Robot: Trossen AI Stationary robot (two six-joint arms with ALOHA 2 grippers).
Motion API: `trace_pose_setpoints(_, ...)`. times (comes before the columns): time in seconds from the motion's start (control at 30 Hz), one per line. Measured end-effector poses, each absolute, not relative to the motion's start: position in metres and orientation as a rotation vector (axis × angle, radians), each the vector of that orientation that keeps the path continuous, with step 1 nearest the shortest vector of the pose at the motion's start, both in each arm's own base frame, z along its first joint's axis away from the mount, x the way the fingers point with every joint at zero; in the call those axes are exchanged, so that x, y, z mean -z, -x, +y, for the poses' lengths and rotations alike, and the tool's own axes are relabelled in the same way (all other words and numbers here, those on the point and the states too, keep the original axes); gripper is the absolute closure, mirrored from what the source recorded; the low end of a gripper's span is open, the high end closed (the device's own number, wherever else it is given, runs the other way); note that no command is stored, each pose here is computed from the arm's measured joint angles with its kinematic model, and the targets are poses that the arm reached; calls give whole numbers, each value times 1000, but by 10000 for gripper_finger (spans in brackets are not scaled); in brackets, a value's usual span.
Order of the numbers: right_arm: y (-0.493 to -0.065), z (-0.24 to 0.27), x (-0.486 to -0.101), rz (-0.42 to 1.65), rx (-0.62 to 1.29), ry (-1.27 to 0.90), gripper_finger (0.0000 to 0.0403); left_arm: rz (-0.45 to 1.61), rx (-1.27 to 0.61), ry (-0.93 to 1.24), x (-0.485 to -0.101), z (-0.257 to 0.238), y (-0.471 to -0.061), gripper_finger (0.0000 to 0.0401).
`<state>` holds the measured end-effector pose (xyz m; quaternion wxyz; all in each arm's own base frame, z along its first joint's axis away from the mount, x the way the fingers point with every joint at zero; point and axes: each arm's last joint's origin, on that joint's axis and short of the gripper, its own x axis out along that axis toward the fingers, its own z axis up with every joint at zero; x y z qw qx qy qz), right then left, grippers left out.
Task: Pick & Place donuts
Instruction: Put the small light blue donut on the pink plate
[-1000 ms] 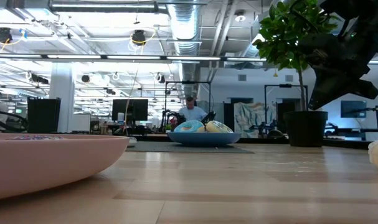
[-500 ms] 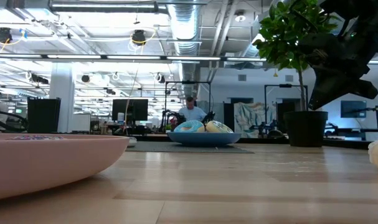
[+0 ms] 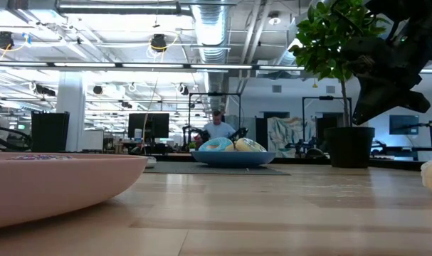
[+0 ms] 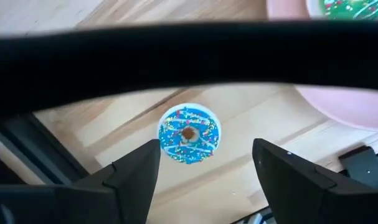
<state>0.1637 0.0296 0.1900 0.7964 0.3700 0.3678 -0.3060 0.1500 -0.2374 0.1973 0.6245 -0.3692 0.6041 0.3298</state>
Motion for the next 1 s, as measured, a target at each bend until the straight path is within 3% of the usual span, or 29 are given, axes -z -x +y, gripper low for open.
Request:
trace_pose_setpoints(0.23,-163,31,-190,794,647,-790,402,1304,-775,827,-195,-234,-151,136)
trace_pose_setpoints(0.6,-165,32,-191,780,642,-806,402,1397,-747,879,-162,-228,-143,63)
trace_pose_setpoints(1.0,-165,32,-191,779,642,-807,402,1427,-709,923,-156,-230,-142,56)
